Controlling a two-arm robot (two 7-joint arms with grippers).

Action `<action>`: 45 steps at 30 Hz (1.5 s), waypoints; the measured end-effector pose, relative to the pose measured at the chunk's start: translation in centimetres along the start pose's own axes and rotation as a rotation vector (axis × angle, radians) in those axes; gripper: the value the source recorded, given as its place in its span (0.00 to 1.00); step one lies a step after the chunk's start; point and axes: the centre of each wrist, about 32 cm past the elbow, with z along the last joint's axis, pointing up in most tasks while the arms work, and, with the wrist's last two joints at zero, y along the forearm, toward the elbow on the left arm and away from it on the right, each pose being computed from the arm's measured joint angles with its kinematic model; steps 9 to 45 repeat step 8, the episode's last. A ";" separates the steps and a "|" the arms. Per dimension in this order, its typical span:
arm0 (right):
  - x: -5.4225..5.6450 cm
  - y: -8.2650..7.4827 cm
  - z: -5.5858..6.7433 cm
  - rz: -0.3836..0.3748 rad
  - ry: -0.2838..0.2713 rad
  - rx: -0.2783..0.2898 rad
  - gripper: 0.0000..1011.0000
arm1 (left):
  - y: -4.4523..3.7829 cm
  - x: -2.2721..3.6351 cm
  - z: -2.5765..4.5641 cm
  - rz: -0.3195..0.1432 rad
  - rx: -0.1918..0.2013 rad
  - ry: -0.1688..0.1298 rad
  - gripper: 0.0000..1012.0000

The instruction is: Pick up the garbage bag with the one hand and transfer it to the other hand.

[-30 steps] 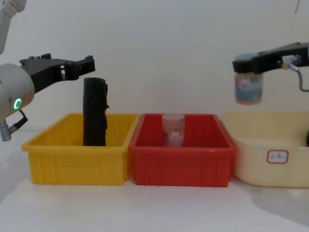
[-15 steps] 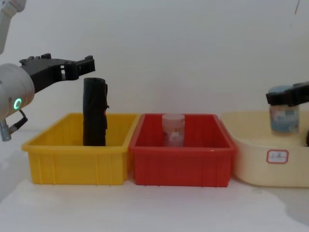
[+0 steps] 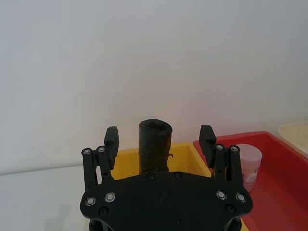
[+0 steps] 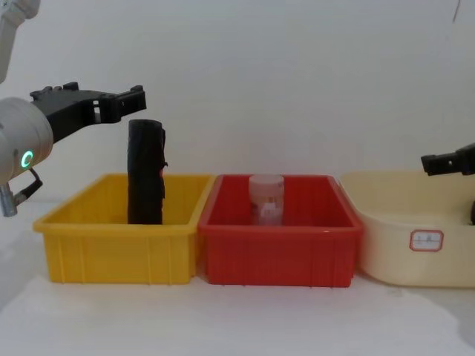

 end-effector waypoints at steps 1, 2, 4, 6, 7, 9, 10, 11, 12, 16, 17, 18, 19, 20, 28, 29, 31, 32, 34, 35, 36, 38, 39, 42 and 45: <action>0.0 -0.1 0.0 -0.002 -0.002 0.010 0.99 | 0.00 0.00 0.00 0.000 0.000 0.000 0.99; -0.1 -0.1 0.0 -0.002 -0.003 0.018 0.99 | 0.00 0.00 0.00 0.000 0.000 0.000 0.99; -0.2 -0.2 0.1 -0.001 -0.006 0.039 0.99 | 0.00 0.00 0.00 0.000 0.000 0.000 0.99; -0.3 -0.3 0.2 -0.001 -0.009 0.057 0.99 | 0.00 0.00 0.00 0.000 0.000 0.000 0.99; -0.4 -0.4 0.3 0.001 -0.011 0.073 0.99 | 0.00 0.00 0.00 0.000 0.000 0.000 0.99; -0.4 -0.4 0.4 0.002 -0.012 0.081 0.99 | 0.00 0.00 0.00 0.000 0.000 0.000 0.99; -0.4 -0.4 0.4 0.002 -0.012 0.081 0.99 | 0.00 0.00 0.00 0.000 0.000 0.000 0.99; -0.4 -0.4 0.4 0.002 -0.012 0.081 0.99 | 0.00 0.00 0.00 0.000 0.000 0.000 0.99; -0.4 -0.4 0.4 0.002 -0.012 0.081 0.99 | 0.00 0.00 0.00 0.000 0.000 0.000 0.99; -0.4 -0.4 0.4 0.002 -0.012 0.081 0.99 | 0.00 0.00 0.00 0.000 0.000 0.000 0.99; -0.4 -0.4 0.4 0.002 -0.012 0.081 0.99 | 0.00 0.00 0.00 0.000 0.000 0.000 0.99; -0.4 -0.4 0.4 0.002 -0.012 0.081 0.99 | 0.00 0.00 0.00 0.000 0.000 0.000 0.99; -0.4 -0.4 0.4 0.002 -0.012 0.081 0.99 | 0.00 0.00 0.00 0.000 0.000 0.000 0.99; -0.4 -0.4 0.4 0.002 -0.012 0.081 0.99 | 0.00 0.00 0.00 0.000 0.000 0.000 0.99; -0.4 -0.4 0.4 0.002 -0.012 0.081 0.99 | 0.00 0.00 0.00 0.000 0.000 0.000 0.99; -0.4 -0.4 0.4 0.002 -0.012 0.081 0.99 | 0.00 0.00 0.00 0.000 0.000 0.000 0.99; -0.4 -0.4 0.4 0.002 -0.012 0.081 0.99 | 0.00 0.00 0.00 0.000 0.000 0.000 0.99; -0.4 -0.4 0.4 0.002 -0.012 0.081 0.99 | 0.00 0.00 0.00 0.000 0.000 0.000 0.99; -0.4 -0.4 0.4 0.002 -0.012 0.081 0.99 | 0.00 0.00 0.00 0.000 0.000 0.000 0.99; -0.4 -0.4 0.4 0.002 -0.012 0.081 0.99 | 0.00 0.00 0.00 0.000 0.000 0.000 0.99; -0.4 -0.4 0.4 0.002 -0.012 0.081 0.99 | 0.00 0.00 0.00 0.000 0.000 0.000 0.99; -0.4 -0.4 0.4 0.002 -0.012 0.081 0.99 | 0.00 0.00 0.00 0.000 0.000 0.000 0.99; -0.4 -0.4 0.4 0.002 -0.012 0.081 0.99 | 0.00 0.00 0.00 0.000 0.000 0.000 0.99; -0.4 -0.4 0.4 0.002 -0.012 0.081 0.99 | 0.00 0.00 0.00 0.000 0.000 0.000 0.99; -0.4 -0.4 0.4 0.002 -0.012 0.081 0.99 | 0.00 0.00 0.00 0.000 0.000 0.000 0.99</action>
